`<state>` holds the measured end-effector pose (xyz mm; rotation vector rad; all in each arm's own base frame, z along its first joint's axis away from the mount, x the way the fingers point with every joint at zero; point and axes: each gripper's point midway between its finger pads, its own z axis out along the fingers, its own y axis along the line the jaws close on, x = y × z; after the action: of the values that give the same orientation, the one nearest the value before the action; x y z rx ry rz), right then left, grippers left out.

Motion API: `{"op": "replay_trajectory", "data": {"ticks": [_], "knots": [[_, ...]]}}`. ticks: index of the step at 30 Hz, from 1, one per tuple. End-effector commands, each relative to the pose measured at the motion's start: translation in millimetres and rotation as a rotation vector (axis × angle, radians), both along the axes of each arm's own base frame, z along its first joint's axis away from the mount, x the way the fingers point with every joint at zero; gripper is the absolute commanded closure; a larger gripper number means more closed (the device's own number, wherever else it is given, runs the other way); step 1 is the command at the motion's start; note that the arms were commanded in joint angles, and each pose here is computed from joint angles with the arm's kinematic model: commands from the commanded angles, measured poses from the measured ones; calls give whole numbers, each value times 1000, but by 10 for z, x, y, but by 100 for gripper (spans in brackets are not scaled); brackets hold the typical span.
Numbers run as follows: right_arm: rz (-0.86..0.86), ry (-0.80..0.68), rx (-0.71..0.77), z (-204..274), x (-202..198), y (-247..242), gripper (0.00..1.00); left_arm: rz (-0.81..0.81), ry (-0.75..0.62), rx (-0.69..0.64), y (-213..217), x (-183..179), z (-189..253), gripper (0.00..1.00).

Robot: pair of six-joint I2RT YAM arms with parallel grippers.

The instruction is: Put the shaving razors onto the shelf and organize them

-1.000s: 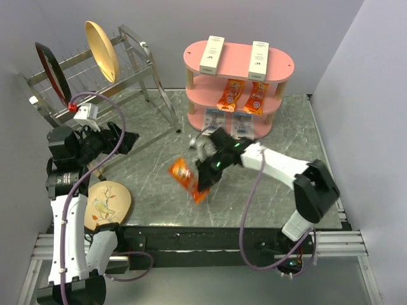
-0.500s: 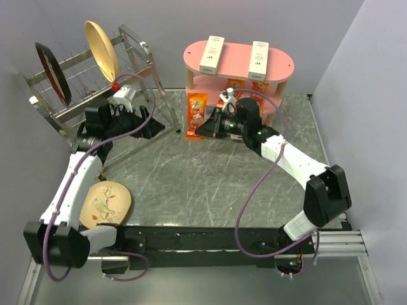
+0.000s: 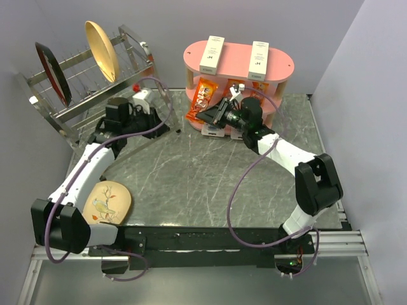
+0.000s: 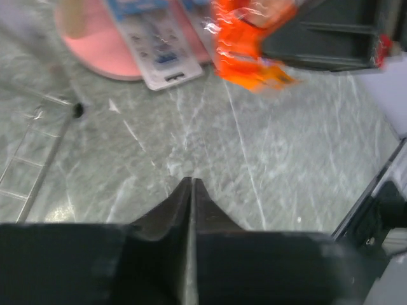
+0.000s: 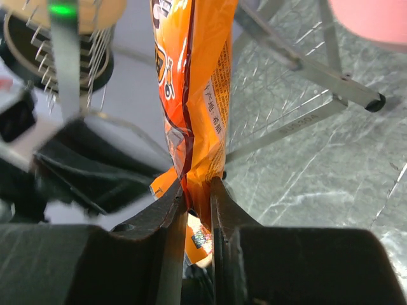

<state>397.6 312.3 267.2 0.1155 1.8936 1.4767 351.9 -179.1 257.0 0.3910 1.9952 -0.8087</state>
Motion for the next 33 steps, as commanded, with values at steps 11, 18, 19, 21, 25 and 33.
{"op": "replay_trajectory", "data": {"ticks": [11, 18, 19, 21, 25, 33], "knots": [[-117, 72, -24, 9, 198, -60, 94, -148, -35, -71, -652, 238, -217, 99], [-122, 117, -20, -101, 239, -51, 92, -137, -74, -107, -843, 374, -220, 99], [-125, 116, -21, -96, 255, -54, 91, -133, -87, -113, -865, 399, -207, 99], [-129, 113, -33, -99, 295, -49, 91, -144, -92, -115, -936, 388, -211, 99], [-134, 114, -45, -101, 361, -43, 91, -160, -88, -107, -1033, 391, -301, 99], [-154, 141, -57, -160, 429, -54, 78, -151, -112, -112, -1149, 526, -307, 99]]}}
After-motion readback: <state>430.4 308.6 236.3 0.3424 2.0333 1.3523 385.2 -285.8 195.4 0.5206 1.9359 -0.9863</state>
